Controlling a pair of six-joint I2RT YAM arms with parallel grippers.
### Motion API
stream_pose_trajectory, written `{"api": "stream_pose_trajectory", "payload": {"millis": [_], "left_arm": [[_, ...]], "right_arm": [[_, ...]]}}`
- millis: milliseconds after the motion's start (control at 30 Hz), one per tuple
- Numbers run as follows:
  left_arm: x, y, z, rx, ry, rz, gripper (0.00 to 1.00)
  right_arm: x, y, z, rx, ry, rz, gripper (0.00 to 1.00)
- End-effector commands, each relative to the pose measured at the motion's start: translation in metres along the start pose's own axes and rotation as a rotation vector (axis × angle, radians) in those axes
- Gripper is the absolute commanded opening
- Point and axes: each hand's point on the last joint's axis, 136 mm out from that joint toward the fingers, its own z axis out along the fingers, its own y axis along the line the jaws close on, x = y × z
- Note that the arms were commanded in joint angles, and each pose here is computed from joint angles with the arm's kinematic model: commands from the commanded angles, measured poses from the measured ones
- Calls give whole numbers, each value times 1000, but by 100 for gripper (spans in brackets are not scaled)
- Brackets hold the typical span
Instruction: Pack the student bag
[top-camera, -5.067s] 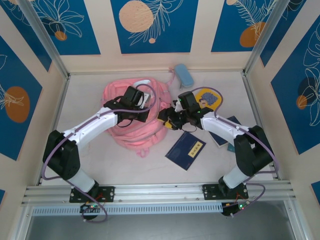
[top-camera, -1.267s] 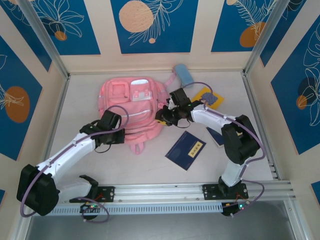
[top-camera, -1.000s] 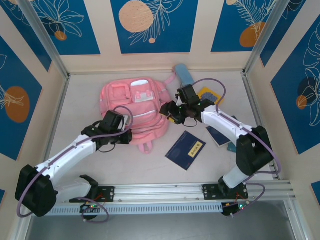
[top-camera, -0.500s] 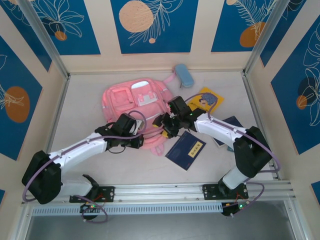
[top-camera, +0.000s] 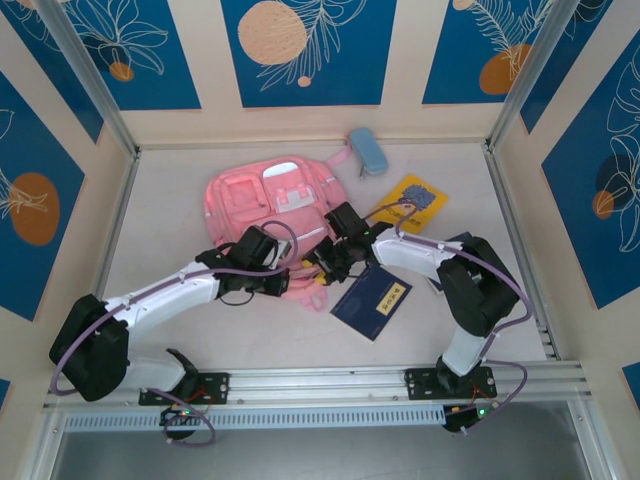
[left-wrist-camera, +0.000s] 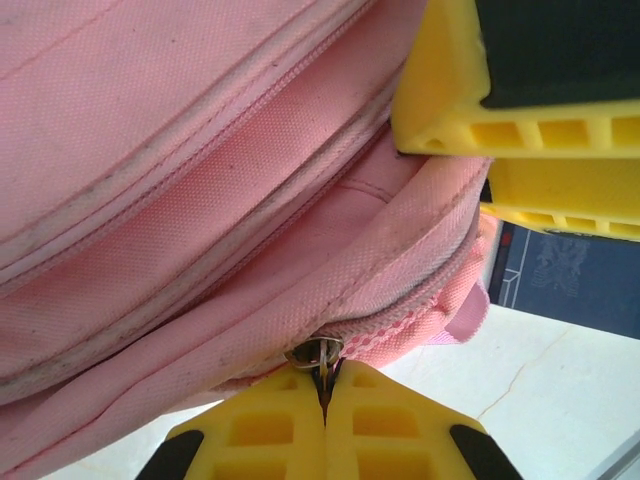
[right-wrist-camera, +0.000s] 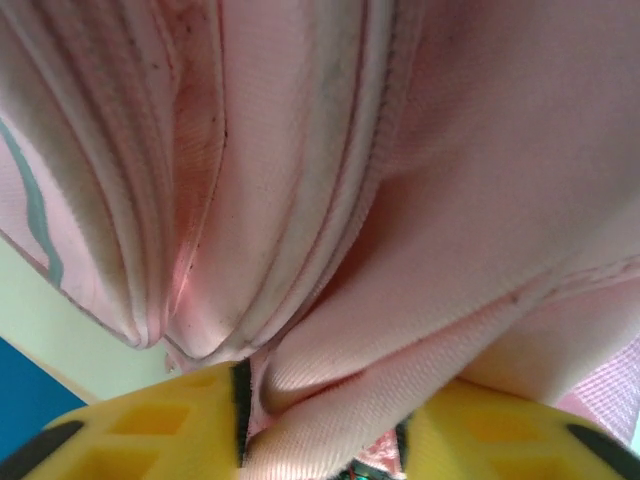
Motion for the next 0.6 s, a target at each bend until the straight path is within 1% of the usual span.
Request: {"api": "stream_pose_trajectory", "payload": {"millis": [0, 33, 100, 267, 400, 467, 567], "left_arm": [[-17, 1, -13, -52, -66, 22, 0], [-14, 7, -14, -89, -57, 17, 0], [-4, 25, -16, -180, -22, 3, 0], [21, 59, -24, -347, 61, -5, 0], [32, 81, -32, -439, 93, -15, 0], [36, 92, -37, -475, 98, -30, 0], [34, 104, -42, -494, 83, -48, 0]], "right_arm": [[-2, -15, 5, 62, -8, 35, 33], [-4, -18, 4, 70, -20, 35, 29], [-9, -24, 0, 90, -55, 31, 25], [-19, -39, -6, 139, -121, 30, 20], [-25, -44, -7, 155, -148, 30, 14], [-27, -46, -8, 163, -161, 26, 14], [-29, -47, -11, 172, -179, 24, 14]]}}
